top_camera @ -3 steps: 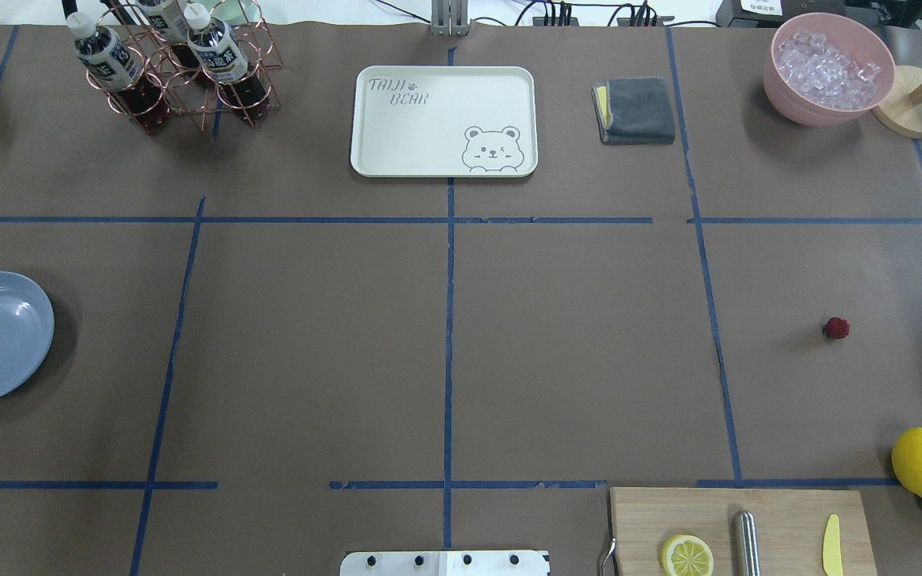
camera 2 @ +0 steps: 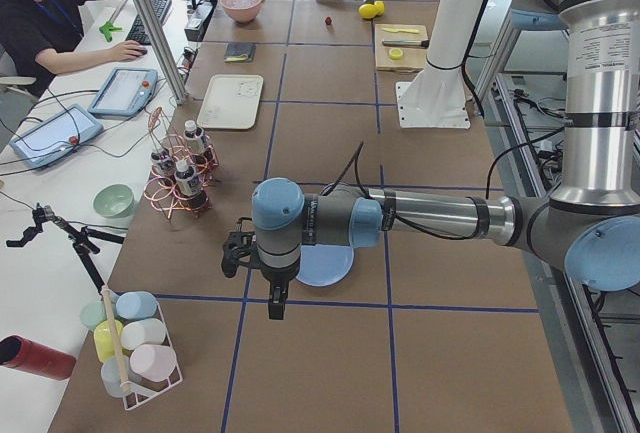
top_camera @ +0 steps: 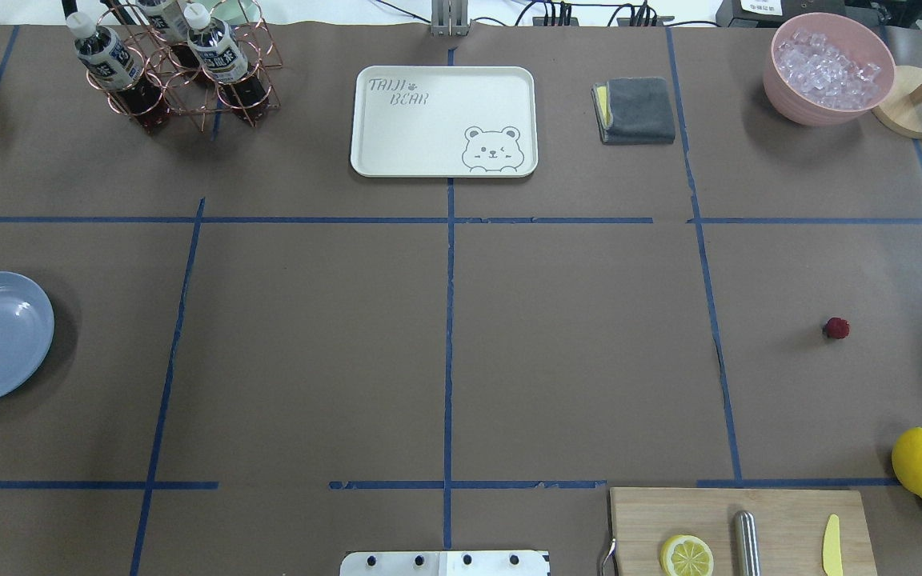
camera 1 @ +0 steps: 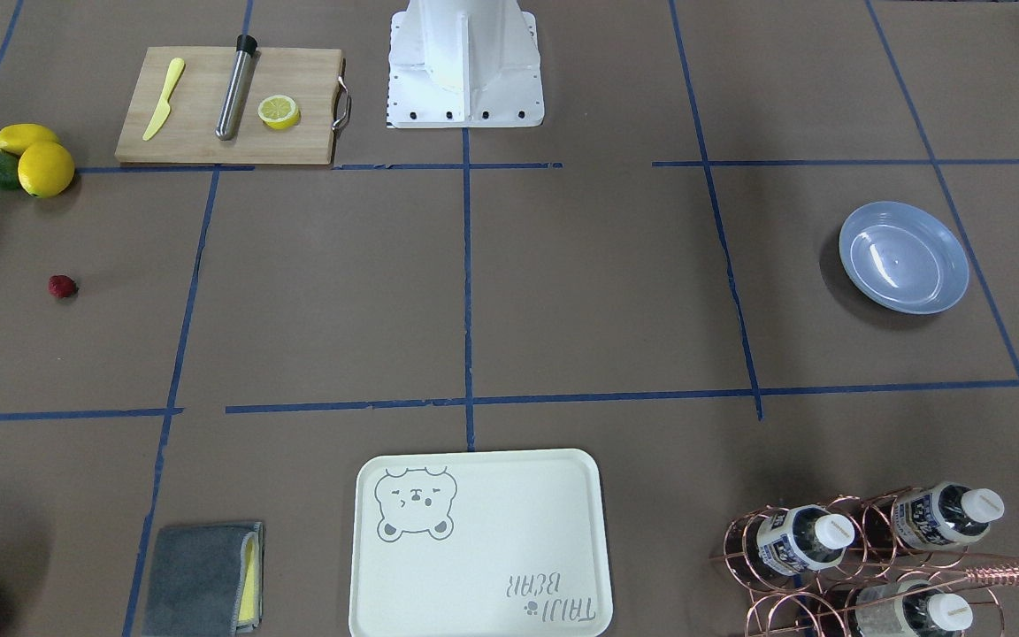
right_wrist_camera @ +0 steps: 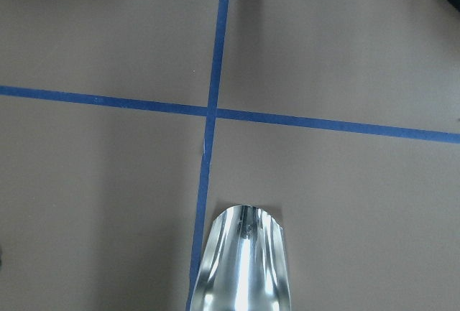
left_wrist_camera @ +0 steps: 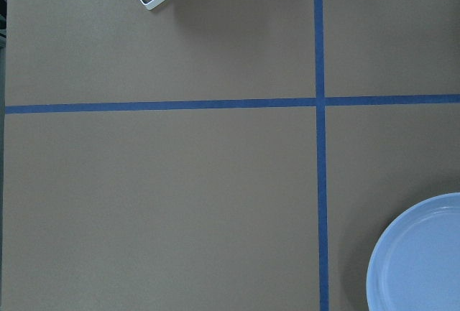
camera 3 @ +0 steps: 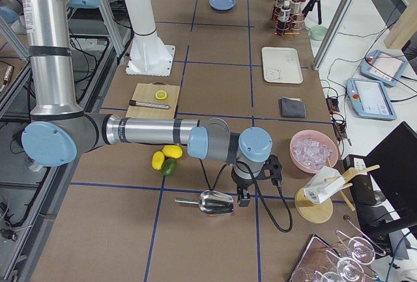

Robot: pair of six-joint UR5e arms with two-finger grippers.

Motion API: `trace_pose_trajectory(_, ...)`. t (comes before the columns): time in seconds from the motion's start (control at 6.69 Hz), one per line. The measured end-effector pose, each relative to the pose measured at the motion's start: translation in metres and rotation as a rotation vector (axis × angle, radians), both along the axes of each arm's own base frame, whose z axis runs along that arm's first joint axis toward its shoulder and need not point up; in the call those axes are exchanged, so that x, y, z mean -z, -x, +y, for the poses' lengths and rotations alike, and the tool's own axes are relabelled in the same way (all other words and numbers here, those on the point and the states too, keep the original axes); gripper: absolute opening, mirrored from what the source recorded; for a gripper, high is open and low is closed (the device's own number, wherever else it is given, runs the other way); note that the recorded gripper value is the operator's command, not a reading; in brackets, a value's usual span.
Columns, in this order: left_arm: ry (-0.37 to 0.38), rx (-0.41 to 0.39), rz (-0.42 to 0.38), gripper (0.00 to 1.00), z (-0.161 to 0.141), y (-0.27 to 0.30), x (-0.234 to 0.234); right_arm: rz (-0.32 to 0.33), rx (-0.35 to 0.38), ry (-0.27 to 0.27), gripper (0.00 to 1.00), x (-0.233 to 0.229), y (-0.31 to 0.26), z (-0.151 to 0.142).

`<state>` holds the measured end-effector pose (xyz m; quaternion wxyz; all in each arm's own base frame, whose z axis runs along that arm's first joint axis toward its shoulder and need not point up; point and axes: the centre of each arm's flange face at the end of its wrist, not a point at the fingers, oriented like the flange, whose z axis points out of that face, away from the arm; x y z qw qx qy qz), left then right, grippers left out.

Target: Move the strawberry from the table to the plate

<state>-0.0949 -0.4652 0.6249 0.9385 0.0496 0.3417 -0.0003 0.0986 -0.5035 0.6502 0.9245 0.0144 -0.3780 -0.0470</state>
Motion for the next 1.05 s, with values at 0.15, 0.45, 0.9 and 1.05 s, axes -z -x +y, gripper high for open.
trace_pose_trajectory(0.15,-0.051,-0.011,-0.001,1.0,-0.006,-0.005,0.005,0.0,0.0,-0.015,1.0,0.008,0.0,-0.005)
trace_pose_trajectory(0.45,-0.074,0.012,0.035,1.0,-0.012,-0.039,0.004,0.005,-0.004,-0.05,1.0,0.028,0.0,-0.017)
trace_pose_trajectory(0.9,-0.031,0.092,0.126,0.98,0.016,-0.1,-0.025,0.004,-0.046,-0.072,1.0,0.062,0.001,-0.032)
trace_pose_trajectory(1.05,-0.025,0.115,0.155,0.97,0.026,-0.117,-0.043,0.001,-0.073,-0.057,1.0,0.068,0.001,-0.033)
